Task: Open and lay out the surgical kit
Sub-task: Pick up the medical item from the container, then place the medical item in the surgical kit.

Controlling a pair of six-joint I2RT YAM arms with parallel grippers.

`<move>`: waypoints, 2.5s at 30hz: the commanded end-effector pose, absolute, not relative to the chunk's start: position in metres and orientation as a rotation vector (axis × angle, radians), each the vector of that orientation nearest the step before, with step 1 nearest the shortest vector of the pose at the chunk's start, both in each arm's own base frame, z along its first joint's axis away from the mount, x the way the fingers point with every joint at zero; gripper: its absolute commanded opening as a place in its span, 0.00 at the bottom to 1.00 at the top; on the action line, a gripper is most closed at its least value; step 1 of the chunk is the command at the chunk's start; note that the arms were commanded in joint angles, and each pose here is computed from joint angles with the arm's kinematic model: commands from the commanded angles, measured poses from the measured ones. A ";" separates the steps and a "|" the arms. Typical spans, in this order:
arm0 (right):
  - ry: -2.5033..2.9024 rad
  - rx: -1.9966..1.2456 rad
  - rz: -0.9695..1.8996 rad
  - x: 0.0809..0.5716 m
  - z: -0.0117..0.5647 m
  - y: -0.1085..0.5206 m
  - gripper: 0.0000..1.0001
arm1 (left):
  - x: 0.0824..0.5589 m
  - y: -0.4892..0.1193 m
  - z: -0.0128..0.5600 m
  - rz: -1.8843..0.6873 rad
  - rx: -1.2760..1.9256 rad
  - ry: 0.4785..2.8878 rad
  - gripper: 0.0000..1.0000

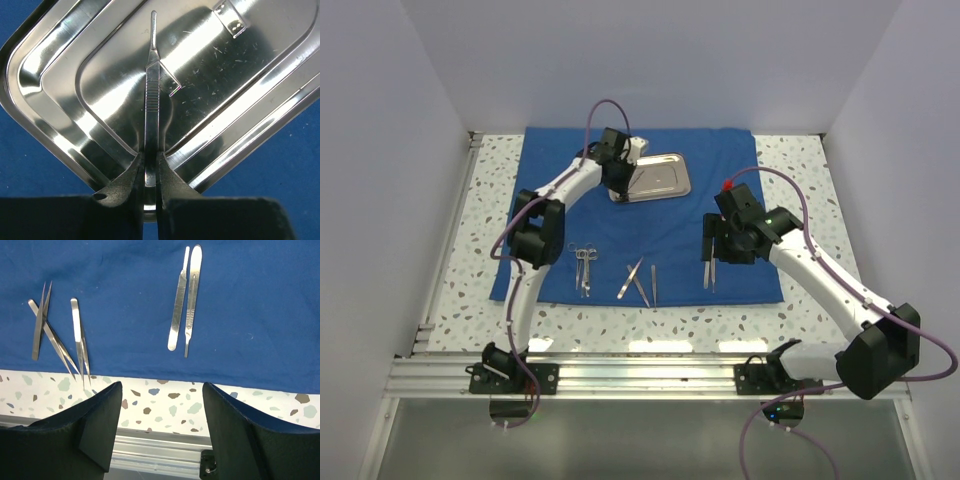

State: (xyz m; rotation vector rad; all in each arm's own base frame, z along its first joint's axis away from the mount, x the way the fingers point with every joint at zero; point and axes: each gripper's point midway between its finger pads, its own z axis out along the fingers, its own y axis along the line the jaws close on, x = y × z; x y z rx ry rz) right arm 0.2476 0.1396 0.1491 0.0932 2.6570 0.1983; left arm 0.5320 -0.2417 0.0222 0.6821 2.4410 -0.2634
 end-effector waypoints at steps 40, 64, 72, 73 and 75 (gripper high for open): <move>2.465 0.201 0.270 0.227 0.194 0.118 0.69 | 0.468 -0.303 0.146 -0.579 0.284 2.451 0.00; 2.272 0.396 0.070 0.165 0.233 0.034 0.72 | 0.277 -0.451 0.091 -0.744 -0.107 2.557 0.00; 2.263 0.423 0.031 0.145 0.233 0.016 0.74 | 0.267 -0.461 0.064 -0.687 -0.076 2.623 0.03; 2.263 0.426 0.032 0.143 0.232 0.015 0.74 | 0.266 -0.461 0.062 -0.687 -0.069 2.629 0.09; 2.257 0.440 0.042 0.142 0.232 0.015 0.74 | 0.267 -0.463 0.065 -0.700 -0.057 2.624 0.26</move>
